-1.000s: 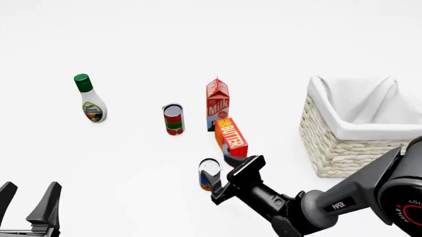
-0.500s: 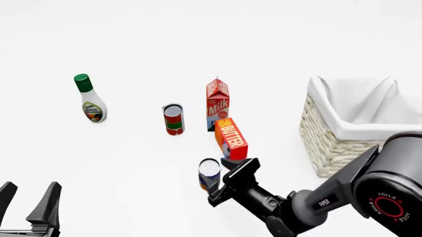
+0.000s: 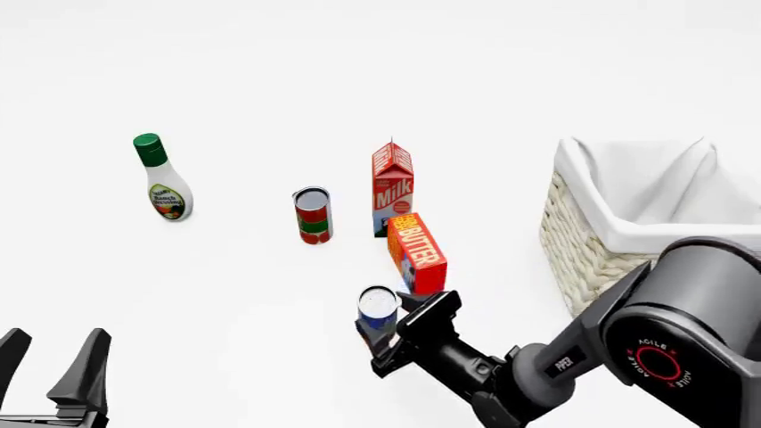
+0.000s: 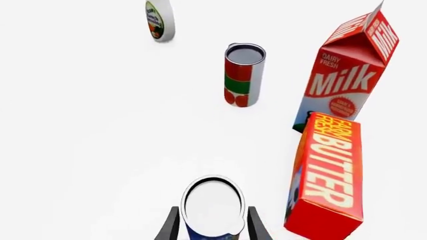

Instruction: Pick the alphabet soup and place it in the basket.

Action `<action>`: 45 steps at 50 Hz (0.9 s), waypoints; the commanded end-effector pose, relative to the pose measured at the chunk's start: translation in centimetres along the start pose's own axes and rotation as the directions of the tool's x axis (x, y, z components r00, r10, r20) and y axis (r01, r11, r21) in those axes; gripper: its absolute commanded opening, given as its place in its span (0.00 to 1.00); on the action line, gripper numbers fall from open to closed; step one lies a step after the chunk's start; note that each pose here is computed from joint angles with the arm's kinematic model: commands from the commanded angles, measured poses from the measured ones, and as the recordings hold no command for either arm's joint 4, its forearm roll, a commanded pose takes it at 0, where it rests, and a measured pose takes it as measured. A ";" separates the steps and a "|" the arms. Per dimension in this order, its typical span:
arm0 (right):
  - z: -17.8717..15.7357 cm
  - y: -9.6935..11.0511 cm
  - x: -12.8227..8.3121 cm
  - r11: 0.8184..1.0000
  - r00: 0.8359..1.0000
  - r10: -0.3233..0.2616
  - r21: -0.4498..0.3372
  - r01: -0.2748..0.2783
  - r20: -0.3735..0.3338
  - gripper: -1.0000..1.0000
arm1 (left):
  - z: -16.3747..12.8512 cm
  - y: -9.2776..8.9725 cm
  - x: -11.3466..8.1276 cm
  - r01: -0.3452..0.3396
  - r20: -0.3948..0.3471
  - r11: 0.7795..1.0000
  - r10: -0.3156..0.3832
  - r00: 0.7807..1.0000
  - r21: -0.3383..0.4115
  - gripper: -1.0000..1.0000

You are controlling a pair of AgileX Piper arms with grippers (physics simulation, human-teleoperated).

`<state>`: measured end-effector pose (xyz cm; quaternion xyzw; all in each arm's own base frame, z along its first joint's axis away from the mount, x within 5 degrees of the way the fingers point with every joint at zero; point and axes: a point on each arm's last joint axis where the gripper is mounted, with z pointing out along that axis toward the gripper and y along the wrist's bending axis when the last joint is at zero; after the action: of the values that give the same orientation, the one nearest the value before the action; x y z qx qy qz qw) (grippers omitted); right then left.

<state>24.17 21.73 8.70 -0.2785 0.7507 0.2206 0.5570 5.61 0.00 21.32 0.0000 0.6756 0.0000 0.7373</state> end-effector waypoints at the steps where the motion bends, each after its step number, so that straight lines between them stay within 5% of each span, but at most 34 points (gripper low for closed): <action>1: 0.4 0.1 0.5 1.000 1.000 0.002 -0.003 -0.002 -0.012 1.00 | 0.0 0.0 0.0 0.000 0.000 1.000 0.000 1.000 0.000 1.00; 29: 0.8 0.1 1.3 1.000 1.000 0.002 -0.002 -0.002 -0.029 1.00 | 0.0 0.0 0.0 0.000 0.000 1.000 0.000 1.000 0.000 1.00; 30: 0.9 0.0 1.3 1.000 1.000 0.002 -0.001 -0.002 -0.029 0.00 | 0.0 0.0 0.0 0.000 0.000 1.000 0.000 1.000 0.000 1.00; 45: 1.2 0.2 0.8 1.000 1.000 0.003 -0.004 -0.003 -0.026 0.00 | 0.0 0.0 0.0 0.000 0.000 1.000 0.000 1.000 0.000 1.00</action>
<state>24.44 21.94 7.54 -0.2834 0.7586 0.2117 0.5472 5.61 0.00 21.32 0.0000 0.6756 0.0000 0.7373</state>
